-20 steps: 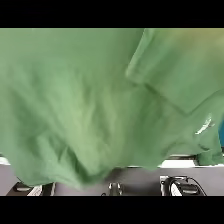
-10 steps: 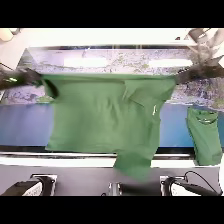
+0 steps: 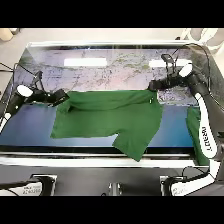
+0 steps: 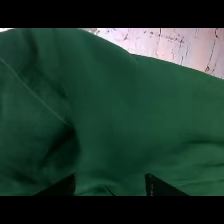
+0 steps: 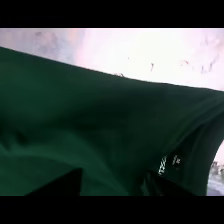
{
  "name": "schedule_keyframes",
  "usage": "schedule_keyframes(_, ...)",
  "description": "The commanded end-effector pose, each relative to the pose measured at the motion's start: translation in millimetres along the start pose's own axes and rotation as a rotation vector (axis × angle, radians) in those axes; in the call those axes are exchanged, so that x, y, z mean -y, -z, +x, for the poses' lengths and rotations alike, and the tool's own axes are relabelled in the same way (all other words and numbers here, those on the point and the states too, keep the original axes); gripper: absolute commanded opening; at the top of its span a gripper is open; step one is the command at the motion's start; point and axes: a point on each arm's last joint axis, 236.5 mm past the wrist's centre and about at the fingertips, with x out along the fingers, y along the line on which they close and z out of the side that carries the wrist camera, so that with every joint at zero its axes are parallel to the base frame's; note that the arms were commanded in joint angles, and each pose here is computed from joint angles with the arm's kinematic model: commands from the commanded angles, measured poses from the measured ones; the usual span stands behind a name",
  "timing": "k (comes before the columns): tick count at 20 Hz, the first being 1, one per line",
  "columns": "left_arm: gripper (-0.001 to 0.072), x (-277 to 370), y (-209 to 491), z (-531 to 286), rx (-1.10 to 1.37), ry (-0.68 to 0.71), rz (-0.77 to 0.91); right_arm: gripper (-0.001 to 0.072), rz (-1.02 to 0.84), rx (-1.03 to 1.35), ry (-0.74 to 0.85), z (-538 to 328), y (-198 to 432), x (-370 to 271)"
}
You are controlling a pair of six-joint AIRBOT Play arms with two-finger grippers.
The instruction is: Fold the shirts.
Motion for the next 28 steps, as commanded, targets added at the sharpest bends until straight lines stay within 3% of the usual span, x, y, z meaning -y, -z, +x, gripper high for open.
schedule_keyframes(1, 0.0504, -38, -6, -38, -0.106, -0.057, -0.012, 0.0462, -0.059, -0.013, -0.010, -32, 2, 19)
schedule_keyframes(2, 0.0431, -62, -9, -61, -0.134, -0.108, -0.022, 0.0452, -0.055, -0.046, -0.012, -51, 14, 33)
schedule_keyframes(3, 0.0393, -86, -7, -82, -0.169, -0.159, -0.044, 0.0381, -0.014, -0.113, -0.031, -68, 37, 45)
schedule_keyframes(6, 0.0408, -131, 48, -104, -0.361, -0.198, -0.180, 0.0373, 0.045, -0.312, -0.118, -79, 99, 49)
schedule_keyframes(10, 0.0410, -149, 128, -76, -0.561, -0.169, -0.219, 0.0373, 0.032, -0.466, -0.226, -57, 153, 21)
schedule_keyframes(12, 0.0519, -155, 149, -63, -0.587, -0.165, -0.214, 0.0374, 0.007, -0.495, -0.248, -48, 164, 10)
schedule_keyframes(19, 0.0500, -151, 179, -46, -0.635, -0.155, -0.194, 0.0373, -0.026, -0.503, -0.224, -42, 166, 11)
schedule_keyframes(23, 0.0375, -145, 165, -31, -0.561, -0.156, -0.187, 0.0373, -0.044, -0.562, -0.202, -48, 179, 18)
schedule_keyframes(26, 0.0080, -137, 165, -26, -0.559, -0.146, -0.176, 0.0373, -0.058, -0.611, -0.176, -53, 189, 26)
schedule_keyframes(27, 0.0025, -136, 165, -26, -0.561, -0.146, -0.170, 0.0374, -0.053, -0.634, -0.182, -54, 196, 25)
schedule_keyframes(28, 0.0024, -135, 165, -26, -0.561, -0.146, -0.168, 0.0375, -0.040, -0.659, -0.198, -53, 207, 21)
